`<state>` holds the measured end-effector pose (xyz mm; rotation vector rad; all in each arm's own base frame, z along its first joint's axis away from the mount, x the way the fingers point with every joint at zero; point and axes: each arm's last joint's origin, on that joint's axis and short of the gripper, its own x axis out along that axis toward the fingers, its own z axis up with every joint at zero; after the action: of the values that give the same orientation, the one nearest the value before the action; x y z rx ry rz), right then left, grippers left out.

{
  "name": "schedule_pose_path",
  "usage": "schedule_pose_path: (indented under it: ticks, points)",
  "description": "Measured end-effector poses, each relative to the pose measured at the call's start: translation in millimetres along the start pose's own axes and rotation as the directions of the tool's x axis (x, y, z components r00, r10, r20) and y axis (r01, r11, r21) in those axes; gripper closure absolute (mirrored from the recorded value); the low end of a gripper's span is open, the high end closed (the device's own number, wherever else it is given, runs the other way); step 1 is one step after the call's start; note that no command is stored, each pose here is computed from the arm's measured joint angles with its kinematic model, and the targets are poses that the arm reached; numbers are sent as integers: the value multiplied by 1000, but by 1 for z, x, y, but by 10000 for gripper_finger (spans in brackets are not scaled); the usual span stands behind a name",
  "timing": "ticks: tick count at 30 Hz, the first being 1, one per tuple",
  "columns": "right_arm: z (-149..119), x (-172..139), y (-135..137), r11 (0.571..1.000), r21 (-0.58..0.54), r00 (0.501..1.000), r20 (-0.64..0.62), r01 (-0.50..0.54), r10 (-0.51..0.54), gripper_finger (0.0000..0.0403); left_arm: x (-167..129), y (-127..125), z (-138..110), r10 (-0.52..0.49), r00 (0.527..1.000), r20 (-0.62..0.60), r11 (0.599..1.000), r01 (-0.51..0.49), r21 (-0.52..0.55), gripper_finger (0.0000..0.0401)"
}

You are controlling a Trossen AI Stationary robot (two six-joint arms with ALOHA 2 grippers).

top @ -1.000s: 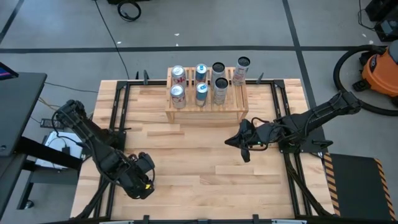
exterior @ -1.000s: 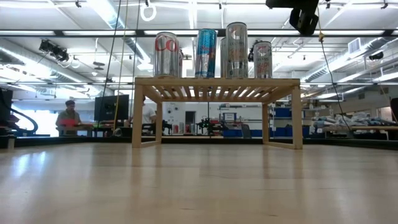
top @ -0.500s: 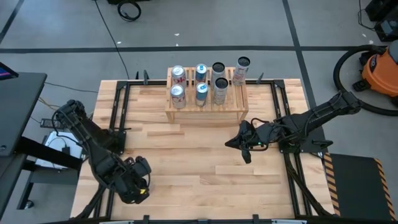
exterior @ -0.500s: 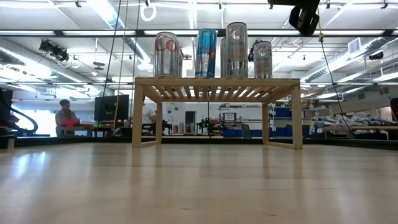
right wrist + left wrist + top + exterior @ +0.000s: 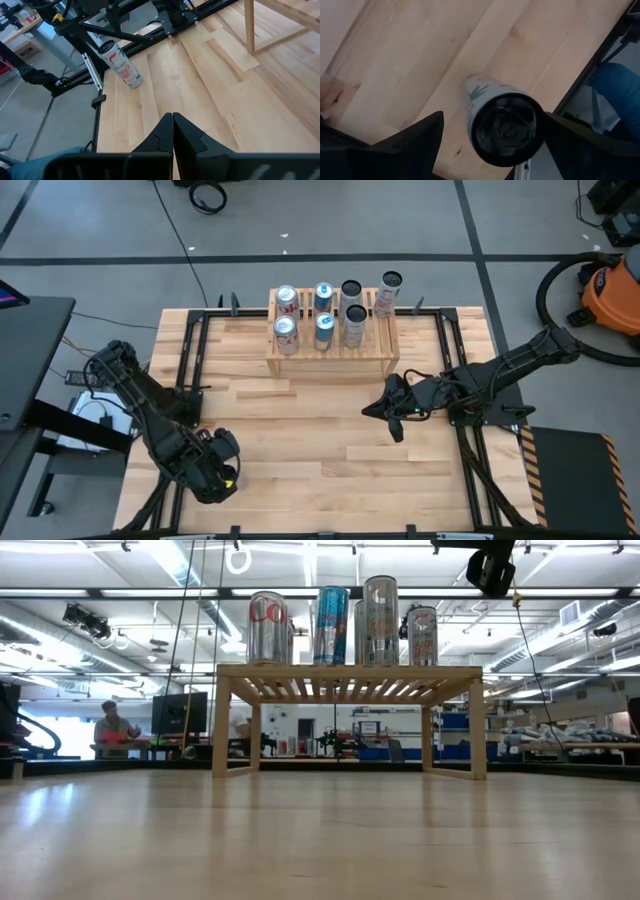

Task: Place canned beverage on shelf
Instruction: Put the white-pink soda can aligned with the other white-pink soda can on the shelf

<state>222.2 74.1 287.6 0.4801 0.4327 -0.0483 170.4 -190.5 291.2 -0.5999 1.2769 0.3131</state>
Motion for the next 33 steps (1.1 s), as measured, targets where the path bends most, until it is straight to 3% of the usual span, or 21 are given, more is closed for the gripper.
schedule_pose_path:
  ticks: [15,33]
  points:
    - [0,0,0,1000,0,1000,0,0,0,395,13,-12,1,-30,998,-50,1000,30,3,67]
    - [-9,15,-1,999,-17,998,-49,35,-36,395,0,-8,4,-48,997,-65,998,50,23,67]
